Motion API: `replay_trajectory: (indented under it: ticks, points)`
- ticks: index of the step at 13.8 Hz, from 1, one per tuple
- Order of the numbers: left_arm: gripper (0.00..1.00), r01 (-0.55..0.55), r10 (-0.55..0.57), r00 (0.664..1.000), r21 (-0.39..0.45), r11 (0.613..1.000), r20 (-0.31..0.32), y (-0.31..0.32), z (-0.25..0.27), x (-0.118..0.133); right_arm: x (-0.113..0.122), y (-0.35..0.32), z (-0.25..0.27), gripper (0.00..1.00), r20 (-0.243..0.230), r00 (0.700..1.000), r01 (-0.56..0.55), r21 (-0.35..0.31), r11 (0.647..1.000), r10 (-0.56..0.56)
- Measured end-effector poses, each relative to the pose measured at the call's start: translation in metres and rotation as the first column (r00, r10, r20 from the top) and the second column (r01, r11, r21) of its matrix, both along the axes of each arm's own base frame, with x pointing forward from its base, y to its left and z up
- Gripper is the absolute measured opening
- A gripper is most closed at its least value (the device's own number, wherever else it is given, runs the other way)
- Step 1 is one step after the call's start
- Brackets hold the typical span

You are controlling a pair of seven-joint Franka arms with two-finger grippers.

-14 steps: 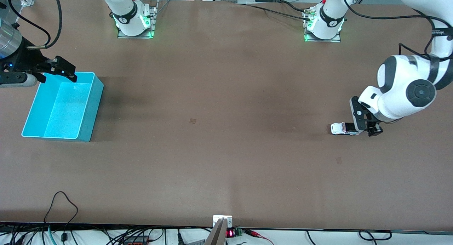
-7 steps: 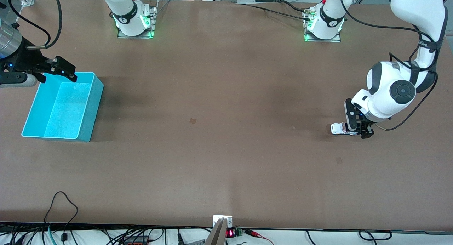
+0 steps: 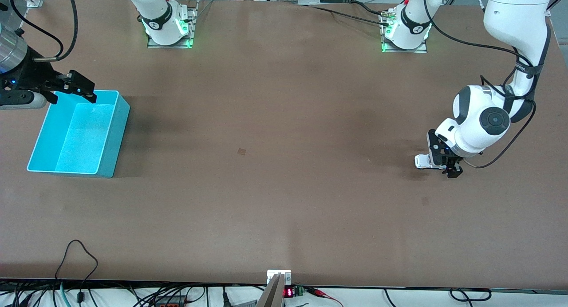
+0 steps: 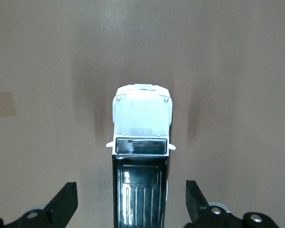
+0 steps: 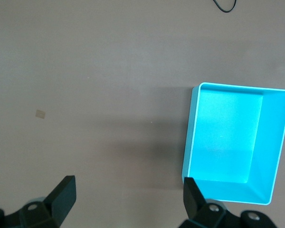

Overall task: Wind and store white jeep toy
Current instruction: 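Lower the left gripper onto the jeep and press it down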

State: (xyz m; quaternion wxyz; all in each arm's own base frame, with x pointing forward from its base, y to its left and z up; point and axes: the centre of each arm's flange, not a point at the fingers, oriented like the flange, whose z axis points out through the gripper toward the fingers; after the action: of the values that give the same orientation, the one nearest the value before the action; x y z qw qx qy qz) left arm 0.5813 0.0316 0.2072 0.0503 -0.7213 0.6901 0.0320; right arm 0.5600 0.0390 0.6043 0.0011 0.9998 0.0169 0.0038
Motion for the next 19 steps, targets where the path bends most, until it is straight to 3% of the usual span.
replay_trajectory:
  ticks: [2, 6, 7, 15, 19]
  points:
    - [0.97, 0.026, -0.026, 1.0, -0.001, 1.0, -0.003, 0.0, -0.007, -0.001, 0.0, 0.0, 0.0, 1.0, 0.0, 1.0, 0.0, 0.0, 1.0, 0.0]
    - [0.56, 0.07, -0.07, 0.997, -0.001, 0.998, -0.024, 0.0, -0.02, -0.003, 0.0, 0.0, 0.0, 1.0, 0.0, 1.0, 0.0, 0.0, 1.0, 0.0]
    - [0.51, 0.073, -0.073, 0.997, -0.001, 0.997, -0.024, -0.001, -0.02, -0.003, 0.0, 0.0, 0.0, 1.0, 0.0, 1.0, 0.0, 0.0, 1.0, 0.0]
    - [0.51, 0.1, -0.1, 0.995, -0.002, 0.995, -0.028, 0.002, -0.02, -0.003, 0.0, 0.0, 0.0, 1.0, 0.0, 1.0, 0.0, 0.0, 1.0, 0.0]
    - [0.51, 0.053, -0.053, 0.998, -0.001, 0.999, -0.029, 0.041, -0.02, -0.005, 0.0, 0.0, 0.0, 1.0, 0.0, 1.0, 0.0, 0.0, 1.0, 0.0]
